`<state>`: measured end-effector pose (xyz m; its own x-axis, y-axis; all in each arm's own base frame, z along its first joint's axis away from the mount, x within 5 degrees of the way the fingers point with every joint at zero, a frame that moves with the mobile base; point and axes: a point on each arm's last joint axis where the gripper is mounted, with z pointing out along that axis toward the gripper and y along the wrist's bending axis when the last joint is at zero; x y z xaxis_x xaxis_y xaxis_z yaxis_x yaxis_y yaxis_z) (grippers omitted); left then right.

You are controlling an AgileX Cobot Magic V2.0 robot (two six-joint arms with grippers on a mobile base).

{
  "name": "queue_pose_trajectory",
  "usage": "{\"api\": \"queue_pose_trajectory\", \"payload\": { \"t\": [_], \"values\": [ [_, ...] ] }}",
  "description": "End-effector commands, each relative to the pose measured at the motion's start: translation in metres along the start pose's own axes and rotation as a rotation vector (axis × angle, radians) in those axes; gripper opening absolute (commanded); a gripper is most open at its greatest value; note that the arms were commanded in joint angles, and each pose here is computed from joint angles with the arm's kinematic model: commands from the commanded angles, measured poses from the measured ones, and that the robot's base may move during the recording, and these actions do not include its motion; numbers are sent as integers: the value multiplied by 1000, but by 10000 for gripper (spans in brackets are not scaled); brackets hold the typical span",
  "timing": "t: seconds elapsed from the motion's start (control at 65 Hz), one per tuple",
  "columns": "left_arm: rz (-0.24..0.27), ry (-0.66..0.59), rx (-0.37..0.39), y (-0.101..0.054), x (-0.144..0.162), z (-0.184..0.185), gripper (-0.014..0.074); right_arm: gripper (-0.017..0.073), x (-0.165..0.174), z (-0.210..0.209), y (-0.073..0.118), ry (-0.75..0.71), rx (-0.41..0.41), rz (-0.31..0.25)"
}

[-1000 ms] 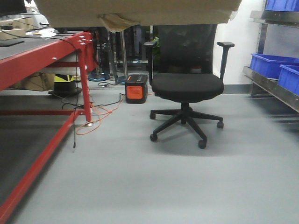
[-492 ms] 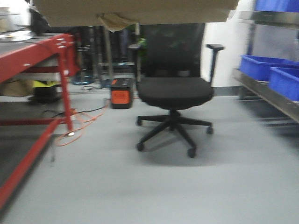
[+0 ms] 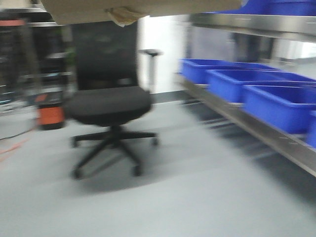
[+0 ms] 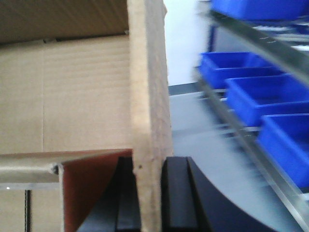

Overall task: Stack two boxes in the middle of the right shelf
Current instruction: 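Drive and turn toward the steel shelf with blue bins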

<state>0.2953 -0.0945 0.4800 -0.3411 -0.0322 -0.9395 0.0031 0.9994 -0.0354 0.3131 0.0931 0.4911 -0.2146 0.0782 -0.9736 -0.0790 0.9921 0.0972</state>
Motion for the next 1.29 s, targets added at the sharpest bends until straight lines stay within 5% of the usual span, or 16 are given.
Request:
{"api": "queue_pose_trajectory", "payload": {
  "t": [0.0, 1.277],
  "values": [
    [-8, -45, 17, 1, -7, -7, -111, -153, -18, -8, 2, -140, -55, -5],
    [-8, -45, 17, 1, -7, -7, -111, -153, -19, -9, 3, -153, -63, -5]
  ]
}}
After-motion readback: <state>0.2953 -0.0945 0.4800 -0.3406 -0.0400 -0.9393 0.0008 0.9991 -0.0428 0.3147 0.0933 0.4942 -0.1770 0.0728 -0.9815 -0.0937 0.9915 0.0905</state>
